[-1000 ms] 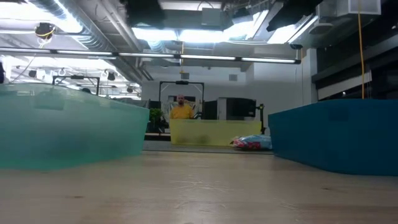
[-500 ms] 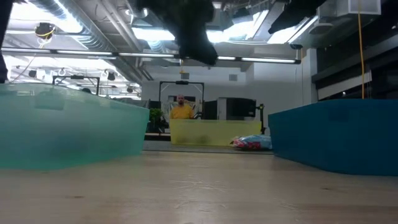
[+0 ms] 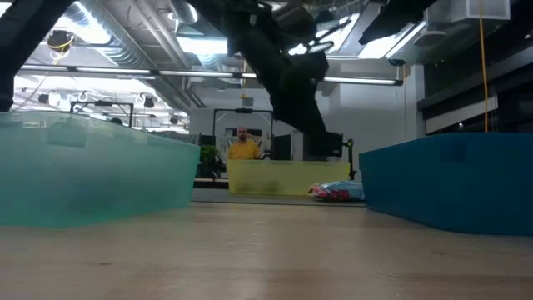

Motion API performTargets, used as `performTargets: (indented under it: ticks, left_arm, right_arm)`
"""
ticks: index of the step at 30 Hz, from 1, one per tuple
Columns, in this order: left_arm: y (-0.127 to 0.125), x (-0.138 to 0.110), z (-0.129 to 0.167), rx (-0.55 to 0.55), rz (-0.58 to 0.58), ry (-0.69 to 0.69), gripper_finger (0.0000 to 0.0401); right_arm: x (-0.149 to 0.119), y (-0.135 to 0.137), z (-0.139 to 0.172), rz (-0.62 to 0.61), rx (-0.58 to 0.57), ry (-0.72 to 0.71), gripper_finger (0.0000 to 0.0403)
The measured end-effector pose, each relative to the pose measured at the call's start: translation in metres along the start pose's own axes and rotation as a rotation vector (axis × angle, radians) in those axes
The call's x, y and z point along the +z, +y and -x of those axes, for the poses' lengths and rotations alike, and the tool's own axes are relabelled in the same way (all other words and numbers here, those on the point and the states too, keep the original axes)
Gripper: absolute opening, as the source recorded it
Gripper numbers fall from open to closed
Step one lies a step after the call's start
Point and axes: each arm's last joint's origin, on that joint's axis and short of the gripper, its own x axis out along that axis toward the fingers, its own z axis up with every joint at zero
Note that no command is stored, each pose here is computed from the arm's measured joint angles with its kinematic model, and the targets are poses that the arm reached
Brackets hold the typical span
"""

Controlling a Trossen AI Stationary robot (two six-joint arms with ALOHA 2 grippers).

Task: Pick and place Granola Bars by type
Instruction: Put the red granola bar into the green bin

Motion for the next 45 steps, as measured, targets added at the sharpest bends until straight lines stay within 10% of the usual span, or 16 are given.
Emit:
performTargets:
  ticks: [45]
  left_arm:
    - [-0.002, -0.028, -0.093, 0.079, 0.031, 0.035, 0.0187]
  right_arm:
    - [0.0, 0.001, 0.0, 0.05, 0.045, -0.007, 0.0272]
